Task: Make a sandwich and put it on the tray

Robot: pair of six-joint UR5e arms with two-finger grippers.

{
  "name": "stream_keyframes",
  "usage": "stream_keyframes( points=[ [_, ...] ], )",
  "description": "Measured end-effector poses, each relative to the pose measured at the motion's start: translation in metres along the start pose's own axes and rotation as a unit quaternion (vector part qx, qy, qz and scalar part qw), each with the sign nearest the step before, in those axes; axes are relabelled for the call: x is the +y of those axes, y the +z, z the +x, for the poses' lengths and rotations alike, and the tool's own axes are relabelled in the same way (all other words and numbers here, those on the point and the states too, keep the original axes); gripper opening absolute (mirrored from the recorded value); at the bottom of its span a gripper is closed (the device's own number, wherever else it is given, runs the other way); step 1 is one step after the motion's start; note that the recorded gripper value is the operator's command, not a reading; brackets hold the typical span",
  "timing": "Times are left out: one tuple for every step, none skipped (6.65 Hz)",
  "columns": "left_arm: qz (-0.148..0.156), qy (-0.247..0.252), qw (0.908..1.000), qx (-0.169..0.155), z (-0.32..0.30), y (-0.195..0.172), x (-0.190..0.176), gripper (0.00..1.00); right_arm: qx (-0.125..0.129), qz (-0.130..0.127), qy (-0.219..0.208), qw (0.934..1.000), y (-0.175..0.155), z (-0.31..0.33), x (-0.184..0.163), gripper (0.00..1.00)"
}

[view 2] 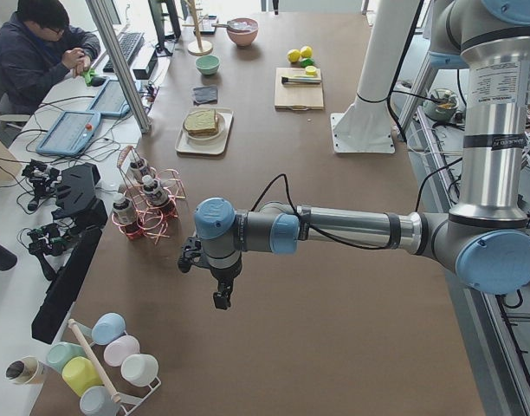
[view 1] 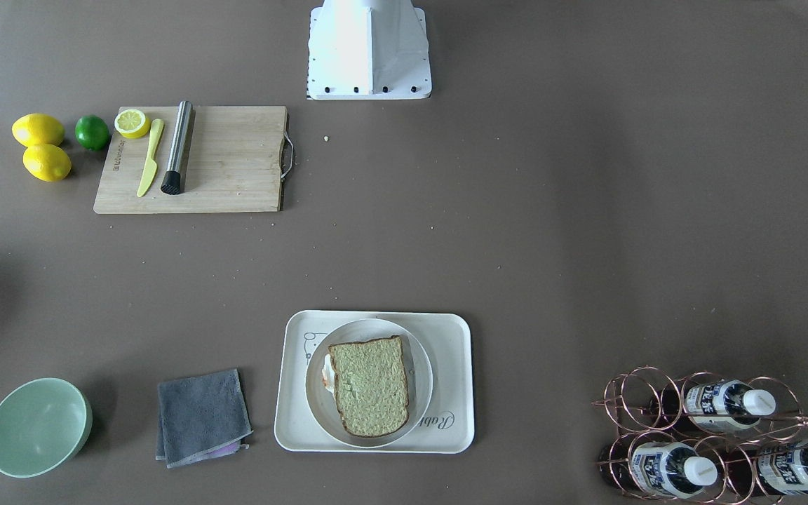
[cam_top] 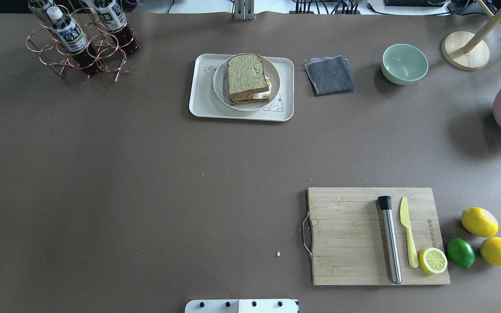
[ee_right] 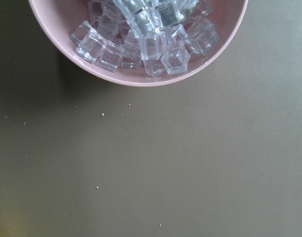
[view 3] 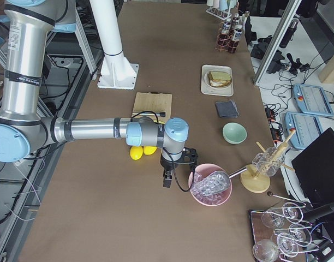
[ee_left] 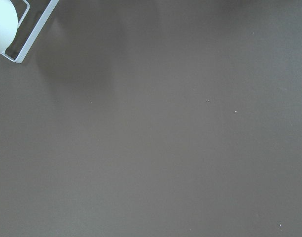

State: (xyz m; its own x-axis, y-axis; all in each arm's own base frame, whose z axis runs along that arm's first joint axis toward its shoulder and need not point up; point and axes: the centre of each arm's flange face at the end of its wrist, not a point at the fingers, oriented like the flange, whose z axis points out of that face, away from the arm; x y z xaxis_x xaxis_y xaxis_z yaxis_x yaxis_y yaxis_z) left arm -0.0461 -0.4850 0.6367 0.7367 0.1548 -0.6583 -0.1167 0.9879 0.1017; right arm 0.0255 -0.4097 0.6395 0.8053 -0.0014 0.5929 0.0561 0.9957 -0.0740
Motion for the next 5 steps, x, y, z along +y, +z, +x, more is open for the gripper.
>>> stream_keyframes(
  points=[
    [-0.003,-0.003,1.0000,0.000,-0.002,0.003,0.004,0.97,0.000,-0.002,0.001,1.0000,0.002,0.001,0.002,1.00],
    [-0.006,-0.005,1.0000,0.001,-0.004,0.006,0.010,0.97,-0.001,-0.004,0.003,1.0000,0.003,0.002,0.004,1.00],
    [-0.007,-0.006,1.0000,0.001,-0.005,0.007,0.014,0.97,-0.001,-0.006,0.005,1.0000,0.005,0.004,0.007,1.00],
    [-0.008,-0.007,0.9999,0.001,-0.006,0.008,0.015,0.97,-0.003,-0.009,0.006,0.9999,0.007,0.005,0.009,1.00],
    [-0.009,-0.008,0.9999,0.002,-0.006,0.009,0.016,0.97,-0.007,-0.011,0.008,0.9999,0.008,0.006,0.011,1.00]
  ],
)
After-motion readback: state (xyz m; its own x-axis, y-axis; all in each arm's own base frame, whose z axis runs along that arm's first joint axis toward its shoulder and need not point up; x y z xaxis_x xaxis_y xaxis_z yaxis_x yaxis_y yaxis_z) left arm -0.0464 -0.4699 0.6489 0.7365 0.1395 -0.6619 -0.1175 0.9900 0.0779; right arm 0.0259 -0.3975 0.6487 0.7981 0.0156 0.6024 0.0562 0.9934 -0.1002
